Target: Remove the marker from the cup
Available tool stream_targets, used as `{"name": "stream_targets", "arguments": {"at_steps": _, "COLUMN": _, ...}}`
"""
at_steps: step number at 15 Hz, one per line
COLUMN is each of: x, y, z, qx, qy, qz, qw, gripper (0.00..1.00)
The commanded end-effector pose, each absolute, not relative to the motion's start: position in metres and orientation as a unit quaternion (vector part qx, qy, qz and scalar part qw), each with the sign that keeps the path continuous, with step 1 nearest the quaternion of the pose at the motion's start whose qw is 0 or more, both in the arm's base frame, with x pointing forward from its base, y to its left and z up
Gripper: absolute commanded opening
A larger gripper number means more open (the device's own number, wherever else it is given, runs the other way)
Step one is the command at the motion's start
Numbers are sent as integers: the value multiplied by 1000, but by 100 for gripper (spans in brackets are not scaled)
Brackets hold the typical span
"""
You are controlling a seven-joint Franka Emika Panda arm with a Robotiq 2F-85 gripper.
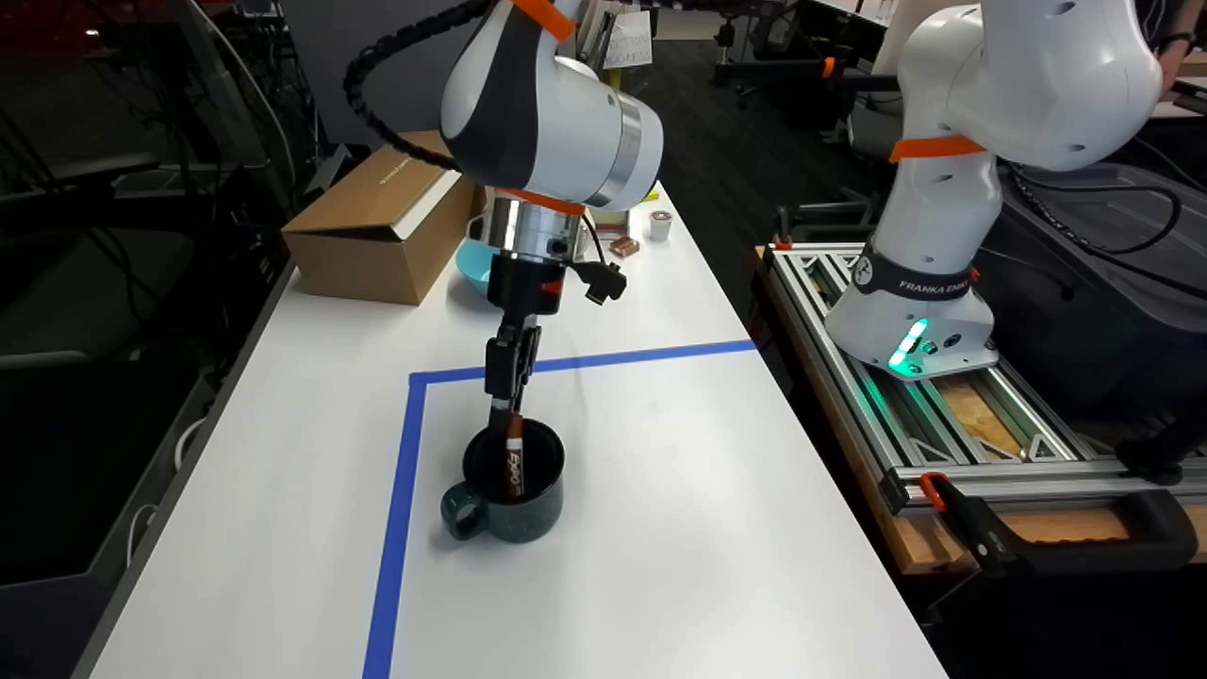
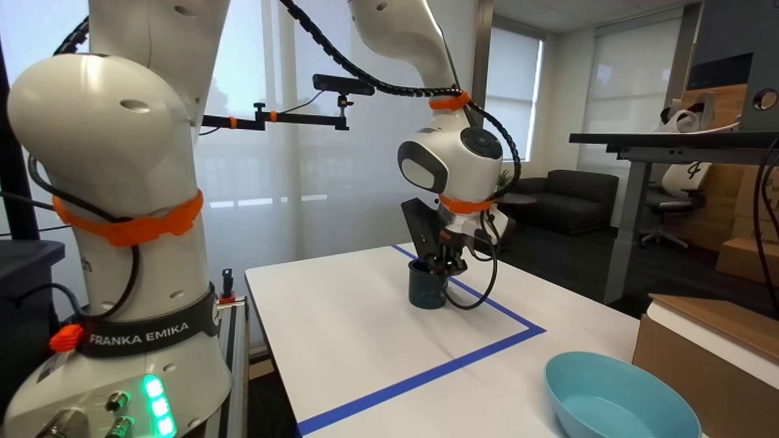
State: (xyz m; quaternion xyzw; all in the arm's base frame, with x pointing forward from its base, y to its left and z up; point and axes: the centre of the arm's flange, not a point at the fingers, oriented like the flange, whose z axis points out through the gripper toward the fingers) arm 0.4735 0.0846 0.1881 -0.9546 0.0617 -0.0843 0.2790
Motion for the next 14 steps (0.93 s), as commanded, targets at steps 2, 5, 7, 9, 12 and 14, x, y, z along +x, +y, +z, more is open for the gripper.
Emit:
{"name": "stream_targets", "arguments": {"at_steps": 2, "x": 468, "y": 92, "z": 190, "qx": -953, "qy": 59, "qz": -101, "qw": 279, "gripper": 46}}
{"name": "stream_targets", "arguments": {"at_steps": 5, "x": 468, "y": 94, "z": 192, "qx": -953, "qy": 57, "qz": -105, "qw": 277, "gripper": 49}}
{"name": "stream_targets", "arguments": {"at_steps": 7, "x": 467, "y": 96, "z": 193, "qx": -953, "qy": 55, "qz": -107, "qw": 276, "gripper": 49}}
{"name": "stream_targets", "arguments": {"at_steps": 9, "x": 467, "y": 96, "z": 195, "qx": -953, "qy": 55, "qz": -111, "qw": 276, "gripper": 49}}
{"name": "stream_targets", "arguments": {"at_steps": 12, "x": 467, "y": 96, "z": 197, "qx": -954, "qy": 56, "qz": -114, "qw": 273, "gripper": 56}}
{"name": "stream_targets", "arguments": {"at_steps": 14, "x": 467, "y": 95, "z": 199, "qx": -954, "qy": 57, "qz": -117, "qw": 271, "gripper": 74}}
